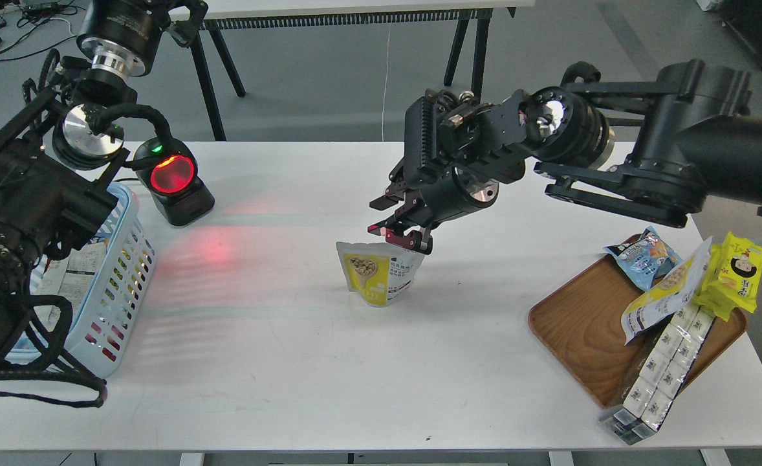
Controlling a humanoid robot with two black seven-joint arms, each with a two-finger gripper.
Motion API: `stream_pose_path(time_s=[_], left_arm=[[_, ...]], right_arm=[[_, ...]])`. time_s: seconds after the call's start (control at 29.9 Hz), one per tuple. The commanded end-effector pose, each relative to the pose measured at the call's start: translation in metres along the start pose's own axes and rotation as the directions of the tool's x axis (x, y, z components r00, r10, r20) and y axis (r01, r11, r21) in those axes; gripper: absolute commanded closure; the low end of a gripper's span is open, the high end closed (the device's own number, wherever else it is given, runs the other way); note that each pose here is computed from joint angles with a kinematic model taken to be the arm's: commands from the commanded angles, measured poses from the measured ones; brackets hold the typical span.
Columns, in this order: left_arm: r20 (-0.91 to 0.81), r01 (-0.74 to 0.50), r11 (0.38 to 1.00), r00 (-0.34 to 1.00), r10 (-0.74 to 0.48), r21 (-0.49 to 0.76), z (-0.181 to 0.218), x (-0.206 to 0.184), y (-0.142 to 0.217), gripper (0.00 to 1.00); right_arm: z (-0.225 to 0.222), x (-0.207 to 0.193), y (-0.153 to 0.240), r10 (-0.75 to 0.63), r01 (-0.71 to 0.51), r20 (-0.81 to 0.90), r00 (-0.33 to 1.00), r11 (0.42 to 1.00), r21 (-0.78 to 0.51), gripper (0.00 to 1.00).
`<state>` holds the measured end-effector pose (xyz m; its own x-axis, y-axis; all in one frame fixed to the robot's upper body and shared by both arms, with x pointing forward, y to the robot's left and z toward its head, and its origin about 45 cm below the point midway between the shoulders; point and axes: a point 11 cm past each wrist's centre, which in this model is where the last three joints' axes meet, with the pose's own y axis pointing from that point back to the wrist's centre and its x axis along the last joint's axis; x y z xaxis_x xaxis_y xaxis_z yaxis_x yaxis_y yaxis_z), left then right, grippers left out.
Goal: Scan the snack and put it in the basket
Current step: 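Open the right gripper, release the pouch, and lift away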
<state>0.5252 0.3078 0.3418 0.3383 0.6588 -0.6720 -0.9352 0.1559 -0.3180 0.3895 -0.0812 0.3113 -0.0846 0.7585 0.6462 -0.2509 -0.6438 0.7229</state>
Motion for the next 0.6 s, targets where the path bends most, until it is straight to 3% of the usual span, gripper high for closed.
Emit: stream_pose_path(time_s=[0.0, 0.1, 0.3, 0.57], left_arm=[[0.003, -0.009, 1.0, 1.0, 0.009, 0.007, -0.001, 0.004, 0.003, 0.0], [0.007, -0.01, 1.0, 1.0, 0.01, 0.002, 0.003, 0.006, 0.003, 0.0], [0.013, 0.0, 1.0, 1.0, 0.0, 0.001, 0.006, 0.002, 0.0, 0.0], [0.002, 0.018, 1.0, 1.0, -0.018, 0.01, 0.001, -0.004, 0.001, 0.0]], right_arm=[[0.005, -0.004, 0.039, 0.093, -0.09, 0.101, 0.991, 0.995, -0.031, 0.32], [0.013, -0.019, 0.065, 0.124, -0.112, 0.17, 0.978, 0.991, -0.078, 0.03], [0.024, -0.043, 0.09, 0.232, -0.192, 0.357, 0.905, 0.971, -0.144, 0.02], [0.054, -0.055, 0.113, 0.465, -0.365, 0.618, 0.634, 0.885, -0.29, 0.01]])
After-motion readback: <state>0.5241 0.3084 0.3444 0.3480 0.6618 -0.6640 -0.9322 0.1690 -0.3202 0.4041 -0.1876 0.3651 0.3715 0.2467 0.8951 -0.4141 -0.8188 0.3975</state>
